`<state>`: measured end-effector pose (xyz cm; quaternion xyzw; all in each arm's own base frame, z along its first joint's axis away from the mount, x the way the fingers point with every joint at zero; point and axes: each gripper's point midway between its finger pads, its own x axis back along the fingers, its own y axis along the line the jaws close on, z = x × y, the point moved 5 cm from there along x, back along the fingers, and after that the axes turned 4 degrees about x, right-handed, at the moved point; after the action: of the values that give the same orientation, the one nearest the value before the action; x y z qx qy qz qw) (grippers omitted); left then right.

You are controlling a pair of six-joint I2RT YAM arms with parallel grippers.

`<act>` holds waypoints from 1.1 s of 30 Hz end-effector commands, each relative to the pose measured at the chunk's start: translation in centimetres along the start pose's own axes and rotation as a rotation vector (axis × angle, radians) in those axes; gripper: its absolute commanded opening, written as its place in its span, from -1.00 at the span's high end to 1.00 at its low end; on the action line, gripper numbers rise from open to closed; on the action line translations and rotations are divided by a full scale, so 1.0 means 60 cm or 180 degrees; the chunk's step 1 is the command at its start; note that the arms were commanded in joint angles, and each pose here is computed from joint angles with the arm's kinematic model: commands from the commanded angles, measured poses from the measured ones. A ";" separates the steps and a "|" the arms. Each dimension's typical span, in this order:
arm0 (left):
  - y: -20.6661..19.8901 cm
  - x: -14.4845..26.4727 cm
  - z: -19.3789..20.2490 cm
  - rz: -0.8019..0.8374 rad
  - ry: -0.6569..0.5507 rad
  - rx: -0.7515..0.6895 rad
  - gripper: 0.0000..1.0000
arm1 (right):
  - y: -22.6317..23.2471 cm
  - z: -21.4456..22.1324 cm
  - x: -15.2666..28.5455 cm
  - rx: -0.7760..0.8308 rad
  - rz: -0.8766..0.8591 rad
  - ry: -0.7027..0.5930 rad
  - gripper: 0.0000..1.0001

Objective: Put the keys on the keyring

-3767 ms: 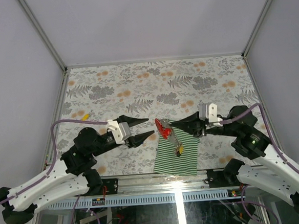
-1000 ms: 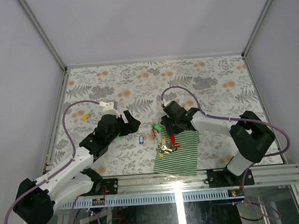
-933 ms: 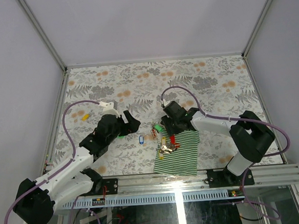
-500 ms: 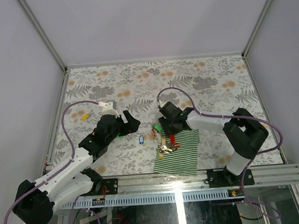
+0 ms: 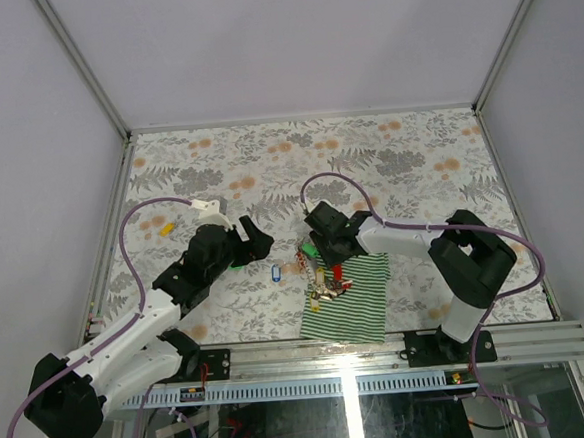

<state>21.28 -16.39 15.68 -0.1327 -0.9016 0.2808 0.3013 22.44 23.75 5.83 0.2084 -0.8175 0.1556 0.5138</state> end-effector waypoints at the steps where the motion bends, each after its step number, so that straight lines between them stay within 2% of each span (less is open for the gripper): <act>1: -0.016 0.007 -0.023 0.0059 -0.0140 0.0064 -0.63 | -0.002 0.023 0.001 -0.0030 0.0031 0.0073 0.54; 11: -0.039 0.010 -0.025 0.0333 -0.0099 0.0115 -0.64 | -0.017 -0.018 0.069 -0.0578 -0.0532 -0.0546 0.68; 23: -0.085 0.019 -0.033 0.0921 -0.0090 0.0113 -0.62 | -0.027 -0.034 0.117 -0.0789 -0.0907 -0.1092 0.74; 30: -0.099 0.030 -0.054 0.0978 -0.0209 0.0092 -0.62 | -0.063 -0.046 0.151 -0.1386 -0.1146 -0.1533 0.84; 33: -0.105 0.036 -0.063 0.0977 -0.0250 0.0061 -0.62 | -0.076 -0.050 0.157 -0.1696 -0.1417 -0.1692 0.86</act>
<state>20.79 -18.67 18.94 -0.2297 -0.8754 0.3242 0.2753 21.82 18.98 12.35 0.2411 -0.8703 -0.1195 0.4126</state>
